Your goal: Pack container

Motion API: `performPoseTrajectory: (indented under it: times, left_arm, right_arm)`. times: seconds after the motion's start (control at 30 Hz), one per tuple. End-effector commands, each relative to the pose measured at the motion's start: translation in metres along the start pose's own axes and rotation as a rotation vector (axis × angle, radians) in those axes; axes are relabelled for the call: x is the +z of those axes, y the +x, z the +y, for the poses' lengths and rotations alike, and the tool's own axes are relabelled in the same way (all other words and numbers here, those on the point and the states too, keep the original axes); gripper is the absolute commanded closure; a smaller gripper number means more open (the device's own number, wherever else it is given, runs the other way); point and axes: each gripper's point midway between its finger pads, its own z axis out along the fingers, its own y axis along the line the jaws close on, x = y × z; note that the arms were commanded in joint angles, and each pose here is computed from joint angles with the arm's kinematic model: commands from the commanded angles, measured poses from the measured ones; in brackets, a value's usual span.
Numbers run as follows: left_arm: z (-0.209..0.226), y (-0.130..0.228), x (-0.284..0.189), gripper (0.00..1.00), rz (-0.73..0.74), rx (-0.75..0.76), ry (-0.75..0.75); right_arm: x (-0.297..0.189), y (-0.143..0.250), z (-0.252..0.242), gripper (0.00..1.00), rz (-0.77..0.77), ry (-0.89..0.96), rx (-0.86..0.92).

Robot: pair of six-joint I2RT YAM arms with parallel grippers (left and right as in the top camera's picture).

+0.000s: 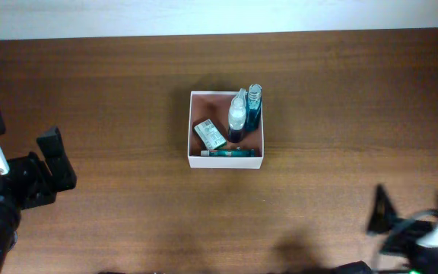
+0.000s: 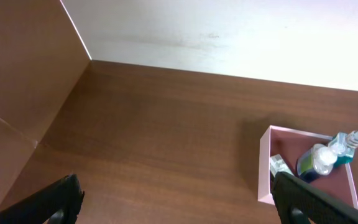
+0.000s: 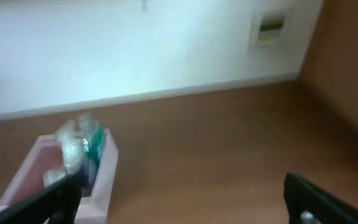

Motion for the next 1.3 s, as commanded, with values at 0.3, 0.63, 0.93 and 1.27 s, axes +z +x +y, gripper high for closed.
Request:
performPoseTrajectory:
  times: [0.3,0.63,0.93,1.27]
  left_arm:
    - [0.004,0.0,-0.001,0.01,-0.002,0.009,-0.019]
    - [0.004,0.0,-0.001,0.01,-0.003,0.009,-0.019]
    - [0.004,0.0,-0.001,0.01,-0.003,0.009,-0.019]
    - [0.004,0.0,-0.001,0.0,-0.003,0.009,-0.019]
  right_arm:
    - [0.093,0.152,0.012,0.01,0.165,-0.117,0.092]
    - [0.113,0.216,0.006,0.01,0.232,-0.107,0.093]
    - [0.119,0.245,-0.003,0.01,0.308,-0.063,0.093]
    - [0.119,0.245,-0.003,0.01,0.309,-0.063,0.093]
